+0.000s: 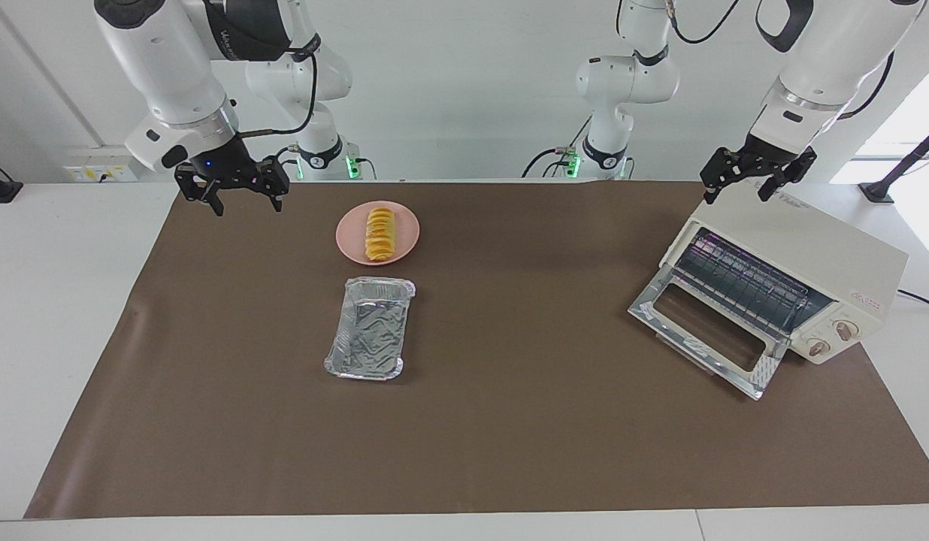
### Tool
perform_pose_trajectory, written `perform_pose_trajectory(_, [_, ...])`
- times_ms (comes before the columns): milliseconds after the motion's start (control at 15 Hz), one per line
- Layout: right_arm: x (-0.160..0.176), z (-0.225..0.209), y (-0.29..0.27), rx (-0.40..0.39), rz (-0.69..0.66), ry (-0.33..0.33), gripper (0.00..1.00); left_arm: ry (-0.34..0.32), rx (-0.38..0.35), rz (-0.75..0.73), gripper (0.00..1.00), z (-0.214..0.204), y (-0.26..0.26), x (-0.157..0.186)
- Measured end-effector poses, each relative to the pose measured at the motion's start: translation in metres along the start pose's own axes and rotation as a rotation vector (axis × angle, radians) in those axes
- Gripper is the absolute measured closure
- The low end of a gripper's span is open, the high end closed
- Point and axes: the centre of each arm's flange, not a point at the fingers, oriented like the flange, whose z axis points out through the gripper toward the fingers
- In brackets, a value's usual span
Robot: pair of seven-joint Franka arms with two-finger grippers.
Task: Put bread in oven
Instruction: 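Grasp the orange bread on the pink plate with the right gripper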
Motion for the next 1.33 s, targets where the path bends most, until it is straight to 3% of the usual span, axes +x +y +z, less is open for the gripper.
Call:
perform_pose_trajectory(200, [-0.006, 0.004, 0.008, 0.002, 0.014, -0.049, 0.0, 0.0, 0.0, 0.0, 0.0, 0.0, 0.0, 0.0])
perform_pose_trajectory(533, [-0.002, 0.017, -0.014, 0.041, -0.046, -0.003, 0.0, 0.0, 0.0, 0.0, 0.0, 0.0, 0.0, 0.0])
perform_pose_trajectory(933, [-0.018, 0.136, -0.152, 0.065, -0.008, 0.006, 0.0, 0.0, 0.0, 0.0, 0.0, 0.0, 0.0, 0.0])
perform_pose_trajectory(1200, [-0.032, 0.205, -0.173, 0.068, 0.133, 0.021, 0.0, 0.0, 0.0, 0.0, 0.0, 0.0, 0.0, 0.0])
perform_pose_trajectory(1333, [-0.043, 0.233, -0.175, 0.063, 0.18, -0.005, 0.0, 0.0, 0.0, 0.0, 0.0, 0.0, 0.0, 0.0])
